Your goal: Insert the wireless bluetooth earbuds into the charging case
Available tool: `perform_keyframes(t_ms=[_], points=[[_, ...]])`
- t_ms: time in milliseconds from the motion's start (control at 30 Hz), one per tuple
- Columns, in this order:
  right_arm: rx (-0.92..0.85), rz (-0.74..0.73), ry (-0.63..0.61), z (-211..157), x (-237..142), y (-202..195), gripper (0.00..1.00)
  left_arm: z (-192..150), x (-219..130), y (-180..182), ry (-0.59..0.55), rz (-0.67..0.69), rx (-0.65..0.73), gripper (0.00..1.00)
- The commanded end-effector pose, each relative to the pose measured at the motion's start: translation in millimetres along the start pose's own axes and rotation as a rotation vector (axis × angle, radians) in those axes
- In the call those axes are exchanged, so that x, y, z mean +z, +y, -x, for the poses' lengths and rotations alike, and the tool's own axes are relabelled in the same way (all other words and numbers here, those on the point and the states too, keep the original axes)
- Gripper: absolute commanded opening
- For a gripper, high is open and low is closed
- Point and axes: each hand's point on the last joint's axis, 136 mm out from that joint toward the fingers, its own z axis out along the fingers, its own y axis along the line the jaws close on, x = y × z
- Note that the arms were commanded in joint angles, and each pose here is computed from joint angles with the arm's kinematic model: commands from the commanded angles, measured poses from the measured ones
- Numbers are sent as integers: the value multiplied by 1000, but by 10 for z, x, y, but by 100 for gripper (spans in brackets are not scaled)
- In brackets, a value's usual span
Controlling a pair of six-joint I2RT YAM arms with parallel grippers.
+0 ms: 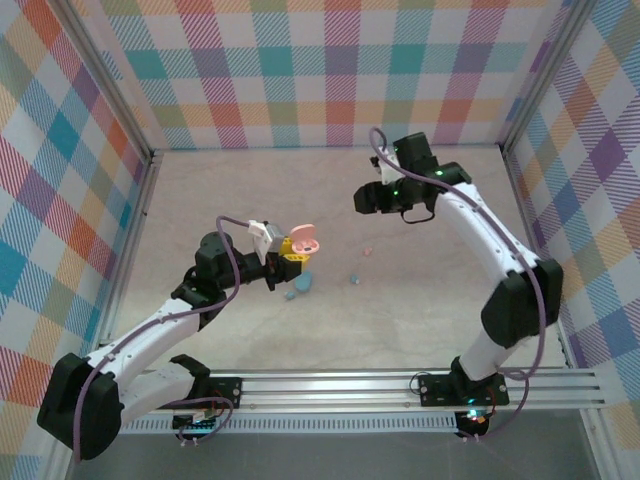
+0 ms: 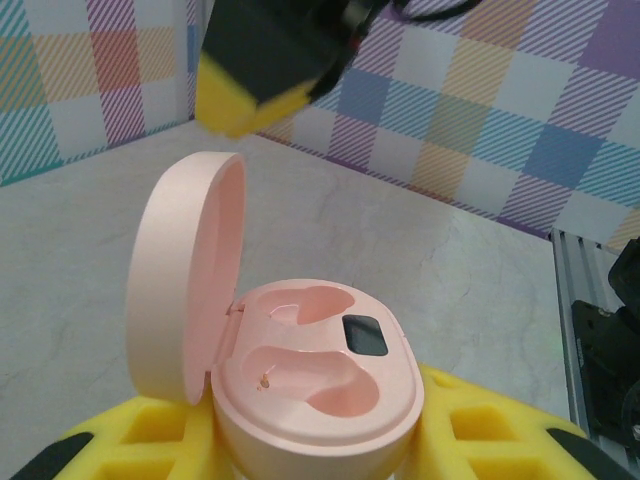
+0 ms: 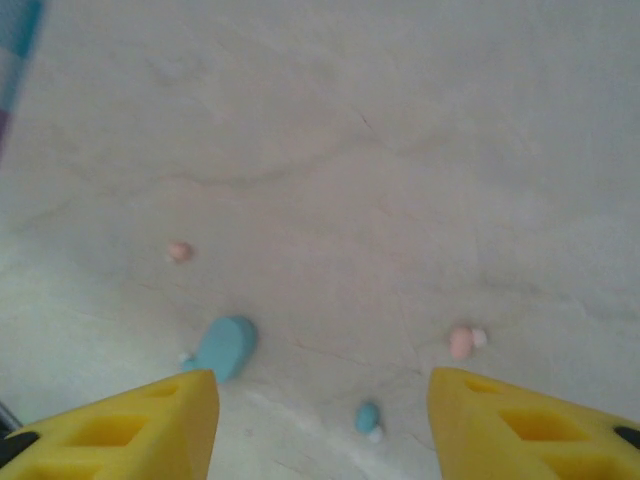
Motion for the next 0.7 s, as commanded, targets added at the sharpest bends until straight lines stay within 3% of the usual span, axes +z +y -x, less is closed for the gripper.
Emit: perform_keyframes(t_ms=[0,300,667], points=[[150,-57,147,-352,308,-220,55,40,-36,-50,-7,-8,34,27],[338,-127,354,-738,964,-596,61,27,-53,-58,0,-5,43,27],[376,-150,418,-815,1353,-806,62,19,-111,-78,16,6,65,27]])
